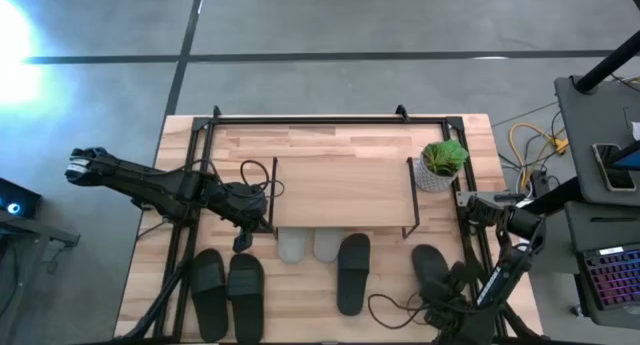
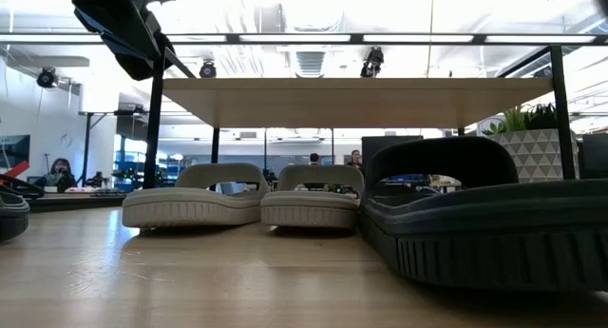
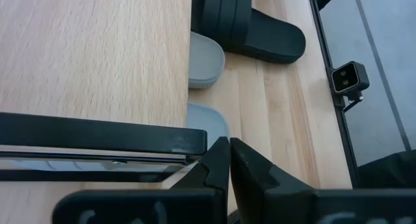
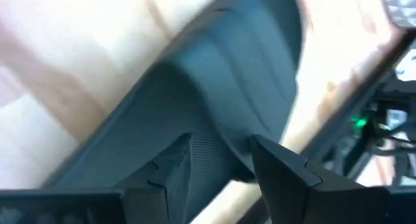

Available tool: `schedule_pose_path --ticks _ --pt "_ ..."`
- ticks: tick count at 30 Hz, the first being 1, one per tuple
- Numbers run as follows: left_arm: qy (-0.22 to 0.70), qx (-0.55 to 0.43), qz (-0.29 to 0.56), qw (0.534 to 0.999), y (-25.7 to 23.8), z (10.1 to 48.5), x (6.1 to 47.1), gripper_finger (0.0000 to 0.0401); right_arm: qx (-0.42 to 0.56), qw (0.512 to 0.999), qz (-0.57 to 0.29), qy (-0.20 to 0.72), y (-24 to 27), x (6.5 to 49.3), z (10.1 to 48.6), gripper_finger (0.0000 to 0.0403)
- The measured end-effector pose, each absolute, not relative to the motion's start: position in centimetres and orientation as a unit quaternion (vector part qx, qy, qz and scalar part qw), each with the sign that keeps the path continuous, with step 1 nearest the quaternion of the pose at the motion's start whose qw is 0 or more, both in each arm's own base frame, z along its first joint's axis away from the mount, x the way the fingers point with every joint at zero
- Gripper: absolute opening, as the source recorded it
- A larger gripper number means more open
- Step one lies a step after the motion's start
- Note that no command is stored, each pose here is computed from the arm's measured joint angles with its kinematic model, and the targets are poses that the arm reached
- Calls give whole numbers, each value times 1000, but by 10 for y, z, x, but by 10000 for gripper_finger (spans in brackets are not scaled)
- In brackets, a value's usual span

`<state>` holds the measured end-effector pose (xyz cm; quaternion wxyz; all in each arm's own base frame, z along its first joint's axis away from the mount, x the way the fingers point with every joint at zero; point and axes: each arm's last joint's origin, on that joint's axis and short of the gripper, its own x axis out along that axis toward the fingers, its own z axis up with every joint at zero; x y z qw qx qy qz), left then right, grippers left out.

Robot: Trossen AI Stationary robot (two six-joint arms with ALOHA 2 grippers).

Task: Pick and place slides into the shelf
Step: Move the right black slide beside the other black slide under the shelf

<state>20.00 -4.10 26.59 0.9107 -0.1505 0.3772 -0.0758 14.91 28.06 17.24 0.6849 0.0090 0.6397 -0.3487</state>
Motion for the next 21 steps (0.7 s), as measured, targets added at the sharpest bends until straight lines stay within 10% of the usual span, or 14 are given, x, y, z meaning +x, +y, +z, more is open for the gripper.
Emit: schedule_pose_path --ticks 21 --pt "374 -154 -75 911 -41 266 200 0 -103 710 -261 646 280 156 189 189"
